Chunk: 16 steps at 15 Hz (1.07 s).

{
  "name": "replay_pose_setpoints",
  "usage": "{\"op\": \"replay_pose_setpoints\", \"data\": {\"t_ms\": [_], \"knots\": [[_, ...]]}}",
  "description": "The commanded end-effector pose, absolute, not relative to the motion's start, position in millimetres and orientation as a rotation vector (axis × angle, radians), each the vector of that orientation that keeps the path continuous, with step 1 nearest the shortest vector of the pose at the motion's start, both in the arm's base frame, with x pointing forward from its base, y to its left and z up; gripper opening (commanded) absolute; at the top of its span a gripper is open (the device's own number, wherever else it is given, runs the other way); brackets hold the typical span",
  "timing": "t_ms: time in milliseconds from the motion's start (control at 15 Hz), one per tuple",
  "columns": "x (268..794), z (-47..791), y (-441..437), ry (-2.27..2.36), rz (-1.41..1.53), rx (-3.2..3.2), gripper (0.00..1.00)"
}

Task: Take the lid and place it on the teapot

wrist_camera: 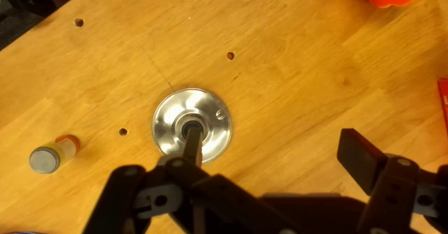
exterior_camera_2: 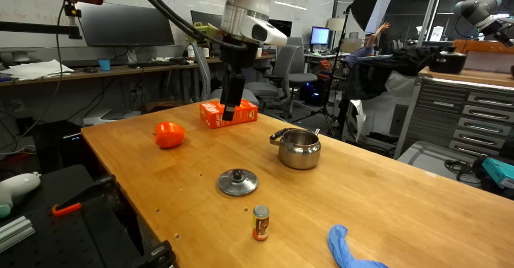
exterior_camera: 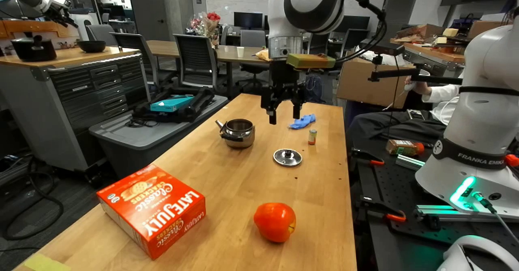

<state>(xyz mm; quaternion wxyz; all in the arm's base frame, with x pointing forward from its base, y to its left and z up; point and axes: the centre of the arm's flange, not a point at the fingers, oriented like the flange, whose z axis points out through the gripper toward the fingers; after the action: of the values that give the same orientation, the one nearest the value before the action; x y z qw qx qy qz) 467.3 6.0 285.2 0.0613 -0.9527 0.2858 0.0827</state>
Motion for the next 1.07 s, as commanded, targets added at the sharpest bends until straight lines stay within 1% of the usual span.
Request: {"op": "replay_pose_setpoints", "data": {"t_ms": [0, 533, 1000], "knots": [[489, 268, -7, 0.872, 0.269, -2.862, 1.00], [494, 224, -26, 0.942, 0.353, -2.862, 1.00], [496, 200, -27, 0.980, 0.315, -2.887, 1.00]]}}
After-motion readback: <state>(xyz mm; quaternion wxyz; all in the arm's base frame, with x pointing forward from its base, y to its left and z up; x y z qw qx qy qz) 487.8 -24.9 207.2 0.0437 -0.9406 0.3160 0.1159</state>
